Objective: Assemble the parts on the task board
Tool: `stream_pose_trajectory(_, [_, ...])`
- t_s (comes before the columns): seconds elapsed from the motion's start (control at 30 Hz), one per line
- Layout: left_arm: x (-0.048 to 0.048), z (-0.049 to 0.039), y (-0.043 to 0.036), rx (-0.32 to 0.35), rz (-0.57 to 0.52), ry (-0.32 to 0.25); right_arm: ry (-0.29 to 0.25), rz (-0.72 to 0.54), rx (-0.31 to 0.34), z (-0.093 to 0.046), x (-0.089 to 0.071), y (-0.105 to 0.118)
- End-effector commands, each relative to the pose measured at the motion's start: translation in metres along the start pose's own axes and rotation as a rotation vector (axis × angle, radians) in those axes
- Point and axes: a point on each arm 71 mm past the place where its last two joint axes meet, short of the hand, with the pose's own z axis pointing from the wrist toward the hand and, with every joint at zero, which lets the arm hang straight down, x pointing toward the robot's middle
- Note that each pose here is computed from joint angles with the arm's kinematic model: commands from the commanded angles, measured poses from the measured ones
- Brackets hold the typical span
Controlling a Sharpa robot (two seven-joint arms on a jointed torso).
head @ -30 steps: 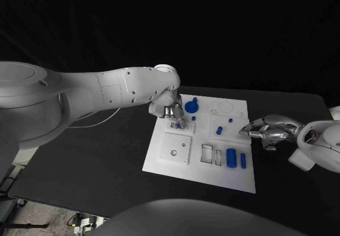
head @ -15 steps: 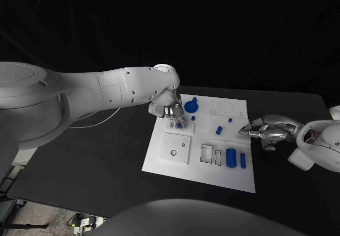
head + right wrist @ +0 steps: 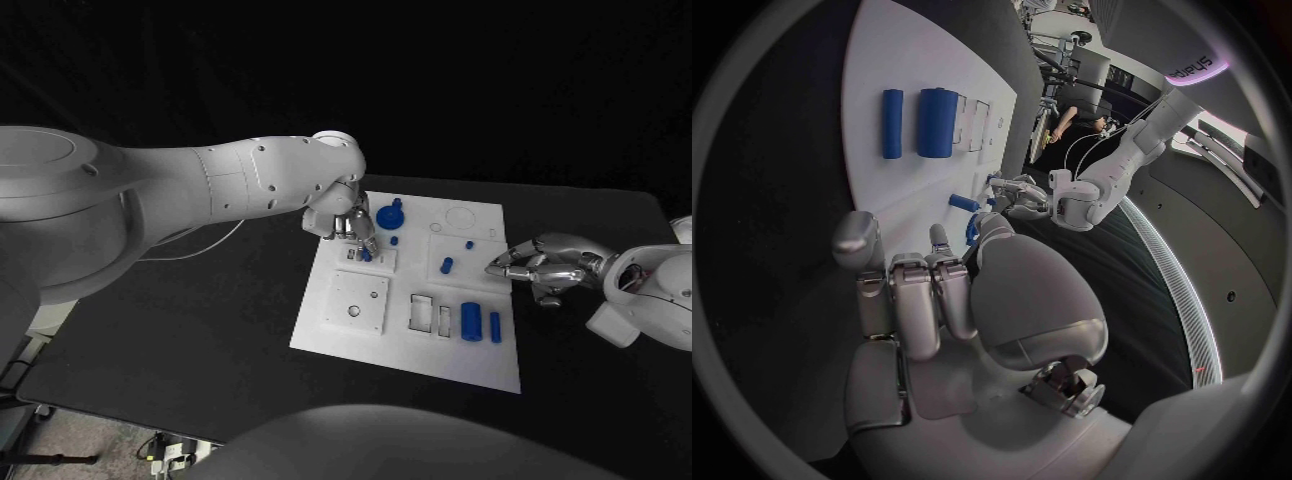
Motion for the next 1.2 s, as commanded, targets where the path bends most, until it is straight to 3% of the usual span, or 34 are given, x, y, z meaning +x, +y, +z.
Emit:
stream_pose_trajectory(0.03, [0.0007, -0.0005, 0.0106, -0.157, 0.006, 0.002, 0.022, -0.004, -0.001, 0.0005, 0.0024, -0.0003])
stream_pose_trajectory(1.2, [0.0029, -0.0008, 0.0052, -0.091, -0.017, -0.031, 0.033, 0.001, 0.012, 0.0008, 0.0052, -0.0050])
